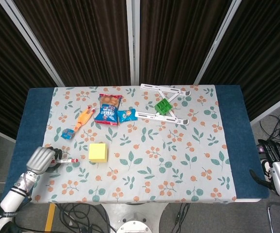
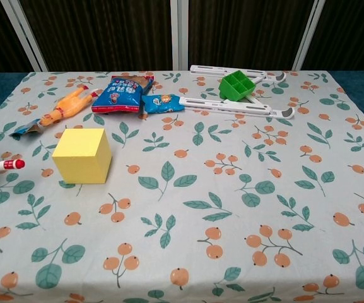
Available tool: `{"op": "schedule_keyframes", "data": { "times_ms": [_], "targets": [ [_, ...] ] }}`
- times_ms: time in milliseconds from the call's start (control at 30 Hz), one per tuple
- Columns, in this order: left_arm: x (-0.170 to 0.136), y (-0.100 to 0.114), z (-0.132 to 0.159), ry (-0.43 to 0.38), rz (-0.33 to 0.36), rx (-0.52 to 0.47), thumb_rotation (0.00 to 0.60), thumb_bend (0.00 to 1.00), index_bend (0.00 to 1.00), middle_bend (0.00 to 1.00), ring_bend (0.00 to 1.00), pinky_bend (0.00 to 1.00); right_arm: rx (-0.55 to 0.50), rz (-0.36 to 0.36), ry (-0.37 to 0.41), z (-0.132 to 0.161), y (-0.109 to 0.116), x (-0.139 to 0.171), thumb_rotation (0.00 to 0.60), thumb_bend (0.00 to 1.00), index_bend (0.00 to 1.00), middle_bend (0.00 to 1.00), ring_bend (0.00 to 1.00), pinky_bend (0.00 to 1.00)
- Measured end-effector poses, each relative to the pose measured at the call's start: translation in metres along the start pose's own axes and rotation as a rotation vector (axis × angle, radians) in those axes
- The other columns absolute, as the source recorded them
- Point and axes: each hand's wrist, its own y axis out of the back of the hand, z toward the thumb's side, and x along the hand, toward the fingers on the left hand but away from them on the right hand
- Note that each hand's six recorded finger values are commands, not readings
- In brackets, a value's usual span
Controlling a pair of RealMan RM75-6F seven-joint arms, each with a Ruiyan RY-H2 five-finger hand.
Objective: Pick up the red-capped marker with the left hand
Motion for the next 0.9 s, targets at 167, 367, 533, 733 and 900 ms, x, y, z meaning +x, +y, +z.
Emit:
{"op": "schedule_keyframes", "data": {
  "times_ms": [167, 367, 533, 733, 900],
  "targets": [
    [0.009, -0.003, 0.001, 0.01, -0.025, 0.047, 0.6, 0.46, 0.69, 0.74, 0.58, 0.75, 0.001, -0.002, -0.004, -0.001, 0.001, 0.002, 0.6, 0.18, 0.01, 0.1, 0.0, 0.0],
    [0.03, 0.001, 0.015, -0.006, -0.037, 0.075, 0.6, 0.46, 0.69, 0.74, 0.58, 0.75, 0.001, -0.005, -0.012, -0.004, 0.002, 0.003, 0.6, 0.18, 0.01, 0.1, 0.0, 0.0],
    [0.042, 0.003, 0.024, -0.023, -0.047, 0.093, 0.6, 0.46, 0.69, 0.74, 0.58, 0.75, -0.002, -0.007, -0.016, -0.006, 0.002, 0.004, 0.6, 0.18, 0.01, 0.1, 0.0, 0.0],
    [0.054, 0.005, 0.037, -0.05, -0.056, 0.104, 0.6, 0.46, 0.69, 0.74, 0.58, 0.75, -0.003, -0.008, -0.019, -0.008, 0.002, 0.004, 0.6, 0.18, 0.01, 0.1, 0.0, 0.0],
    [0.062, 0.007, 0.052, -0.086, -0.056, 0.115, 0.6, 0.46, 0.69, 0.74, 0.58, 0.75, -0.002, -0.009, -0.02, -0.008, 0.002, 0.004, 0.6, 0.18, 0.01, 0.1, 0.0, 0.0]
  ]
}}
